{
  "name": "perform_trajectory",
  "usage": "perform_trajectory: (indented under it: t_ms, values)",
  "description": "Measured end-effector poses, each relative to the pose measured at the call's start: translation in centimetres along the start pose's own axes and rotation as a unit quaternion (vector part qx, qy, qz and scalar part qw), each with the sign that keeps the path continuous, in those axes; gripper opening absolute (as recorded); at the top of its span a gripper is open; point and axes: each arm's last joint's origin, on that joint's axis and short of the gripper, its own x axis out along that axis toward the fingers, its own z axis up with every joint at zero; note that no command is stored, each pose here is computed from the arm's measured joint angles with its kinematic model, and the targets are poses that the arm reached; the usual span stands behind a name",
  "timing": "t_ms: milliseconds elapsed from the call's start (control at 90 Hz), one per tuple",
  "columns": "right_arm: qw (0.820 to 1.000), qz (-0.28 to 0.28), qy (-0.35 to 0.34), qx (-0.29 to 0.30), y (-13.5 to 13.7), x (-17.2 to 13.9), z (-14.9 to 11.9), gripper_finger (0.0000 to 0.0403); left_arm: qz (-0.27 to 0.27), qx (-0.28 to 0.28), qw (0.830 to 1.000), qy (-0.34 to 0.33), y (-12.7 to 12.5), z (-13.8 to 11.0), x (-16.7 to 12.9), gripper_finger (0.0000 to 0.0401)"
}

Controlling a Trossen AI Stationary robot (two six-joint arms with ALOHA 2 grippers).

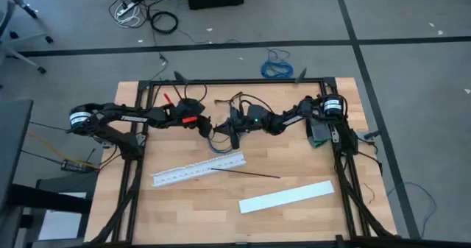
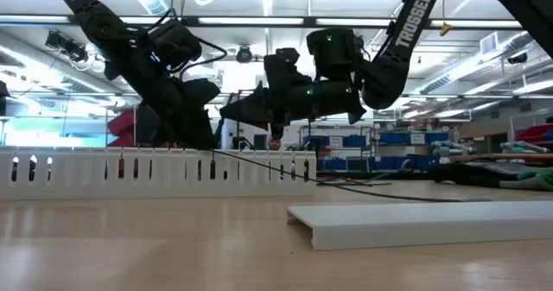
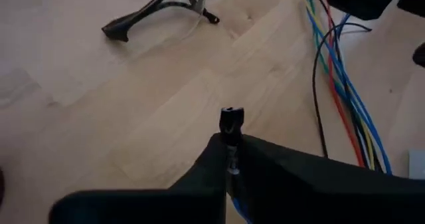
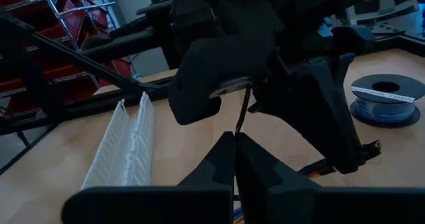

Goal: Ziptie cables
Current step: Wrap the cable wires with the black zip tie

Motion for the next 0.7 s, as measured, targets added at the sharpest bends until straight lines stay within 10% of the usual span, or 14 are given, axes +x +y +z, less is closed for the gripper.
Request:
perform_trajectory:
  t_ms: [444,700]
  values:
    - [0.997,-0.080,0.019,-0.001,-0.9,-2.7,-0.3,0.0000,-0.048,0.026,0.993,-0.107,-1.1,2.4,-5.1,0.0001]
    - [0.995,-0.086,-0.033,-0.026,0.5,-5.1,3.9,0.0000,-0.052,0.020,0.975,-0.213,-1.2,3.9,-10.1,0.0000]
